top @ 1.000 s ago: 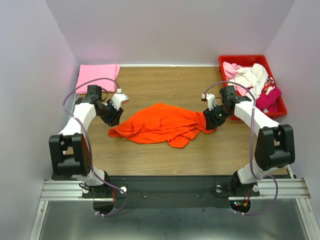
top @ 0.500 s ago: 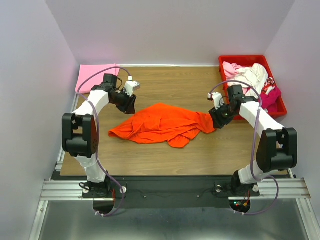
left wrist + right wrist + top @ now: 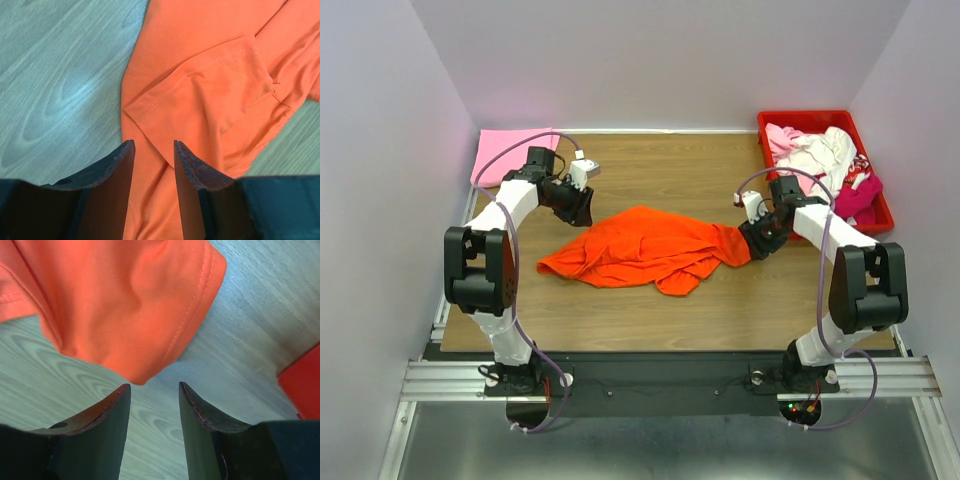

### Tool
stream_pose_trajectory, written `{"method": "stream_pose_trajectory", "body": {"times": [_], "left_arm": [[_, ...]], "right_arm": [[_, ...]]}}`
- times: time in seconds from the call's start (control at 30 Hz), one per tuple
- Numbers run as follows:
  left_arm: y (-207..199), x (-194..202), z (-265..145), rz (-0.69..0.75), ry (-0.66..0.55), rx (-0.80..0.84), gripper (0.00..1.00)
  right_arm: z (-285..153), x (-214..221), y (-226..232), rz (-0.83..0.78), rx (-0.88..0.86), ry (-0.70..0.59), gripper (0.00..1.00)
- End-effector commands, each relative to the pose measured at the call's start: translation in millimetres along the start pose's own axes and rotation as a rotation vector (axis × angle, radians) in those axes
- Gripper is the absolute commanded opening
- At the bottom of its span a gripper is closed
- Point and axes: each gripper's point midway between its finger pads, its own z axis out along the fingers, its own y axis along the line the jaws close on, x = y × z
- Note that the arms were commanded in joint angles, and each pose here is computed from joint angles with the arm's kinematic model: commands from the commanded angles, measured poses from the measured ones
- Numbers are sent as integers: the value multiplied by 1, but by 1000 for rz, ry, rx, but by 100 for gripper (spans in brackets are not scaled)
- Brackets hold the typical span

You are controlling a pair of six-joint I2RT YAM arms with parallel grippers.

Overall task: Fold and stack the t-shirts
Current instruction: Flatten the tshirt out

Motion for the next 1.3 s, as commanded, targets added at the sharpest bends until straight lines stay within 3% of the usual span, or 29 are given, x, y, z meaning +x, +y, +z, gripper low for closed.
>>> {"method": "stream_pose_trajectory", "body": {"times": [0.0,0.13,0.6,0.87,0.93,1.27], "left_arm": [[-2,-16,-13,21,-41,-11,48],[-2,-16,-15,26,-41,-13,48],[-1,-13,-14,14,-29,-20,49],[4,-15,-3,-29,-45,-20,49],[6,-14,5,-49,-44,-22,49],[16,0,34,-114,8,-49,47]], "right_arm": [[-4,-5,-12,-88,65,-33,49],[-5,10,-19,-189,87,-26,49],[33,-1,-12,-132,16,-116,49],[24,-10,-14,-140,41,-165,18],[18,-10,-14,-149,59,-172,1],[5,-11,-14,-163,92,-186,0]]}}
